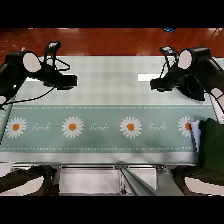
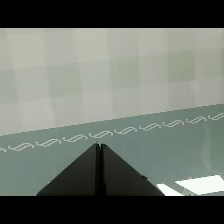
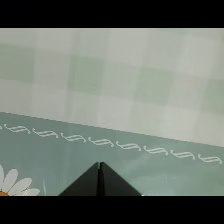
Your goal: Fold the shirts.
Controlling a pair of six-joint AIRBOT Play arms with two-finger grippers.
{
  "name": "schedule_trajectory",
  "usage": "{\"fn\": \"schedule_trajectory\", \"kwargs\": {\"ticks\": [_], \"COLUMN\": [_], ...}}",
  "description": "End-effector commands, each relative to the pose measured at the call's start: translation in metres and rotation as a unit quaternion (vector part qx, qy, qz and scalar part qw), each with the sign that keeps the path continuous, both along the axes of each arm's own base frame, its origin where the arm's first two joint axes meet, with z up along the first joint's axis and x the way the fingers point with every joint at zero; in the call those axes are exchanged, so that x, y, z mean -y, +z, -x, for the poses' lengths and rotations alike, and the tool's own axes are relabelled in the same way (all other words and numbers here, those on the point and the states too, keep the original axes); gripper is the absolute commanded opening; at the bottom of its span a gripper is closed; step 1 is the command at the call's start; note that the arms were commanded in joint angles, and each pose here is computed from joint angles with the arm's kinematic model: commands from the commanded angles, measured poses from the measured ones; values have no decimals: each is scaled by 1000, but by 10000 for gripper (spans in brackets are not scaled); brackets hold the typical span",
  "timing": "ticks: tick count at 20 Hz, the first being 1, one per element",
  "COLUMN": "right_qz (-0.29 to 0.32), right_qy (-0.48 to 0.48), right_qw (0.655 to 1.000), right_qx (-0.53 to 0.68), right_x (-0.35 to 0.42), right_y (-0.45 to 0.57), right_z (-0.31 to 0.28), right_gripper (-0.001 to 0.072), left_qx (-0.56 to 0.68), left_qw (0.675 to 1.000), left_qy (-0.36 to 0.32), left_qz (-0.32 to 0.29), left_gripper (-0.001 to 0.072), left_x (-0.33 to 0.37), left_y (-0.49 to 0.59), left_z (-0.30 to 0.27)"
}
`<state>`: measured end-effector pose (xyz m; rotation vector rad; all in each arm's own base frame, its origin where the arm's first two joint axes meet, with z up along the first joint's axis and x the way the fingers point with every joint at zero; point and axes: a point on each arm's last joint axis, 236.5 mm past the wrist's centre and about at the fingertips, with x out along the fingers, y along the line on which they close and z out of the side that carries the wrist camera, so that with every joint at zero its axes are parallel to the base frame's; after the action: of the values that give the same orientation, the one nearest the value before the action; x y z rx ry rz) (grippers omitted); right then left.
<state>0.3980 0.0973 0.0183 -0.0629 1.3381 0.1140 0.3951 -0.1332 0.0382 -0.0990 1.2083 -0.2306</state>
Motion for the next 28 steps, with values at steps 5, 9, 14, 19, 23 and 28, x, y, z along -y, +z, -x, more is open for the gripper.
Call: {"fn": "schedule_trajectory", "kwargs": {"ticks": [5,9,14,19,23,28], "right_qz": [-1,0,-11,-31,-39,119], "right_qy": [0,0,11,15,15,12], "right_qw": [1000,1000,994,976,969,951], "right_qx": [0,0,105,214,244,285], "right_x": [0,0,-7,-16,-19,52], "right_y": [0,0,17,45,60,80], "right_z": [0,0,-46,-90,-98,-112], "right_gripper": [23,23,23,23,33,423], "left_qx": [0,0,0,65,80,112], "left_qw": [1000,1000,1000,998,996,991], "left_qy": [0,0,0,11,18,27], "left_qz": [0,0,0,16,19,-73], "left_gripper": [24,24,24,24,75,507], "left_x": [0,0,0,4,1,-53], "left_y": [0,0,0,14,17,19], "left_z": [0,0,0,-29,-36,-53]}}
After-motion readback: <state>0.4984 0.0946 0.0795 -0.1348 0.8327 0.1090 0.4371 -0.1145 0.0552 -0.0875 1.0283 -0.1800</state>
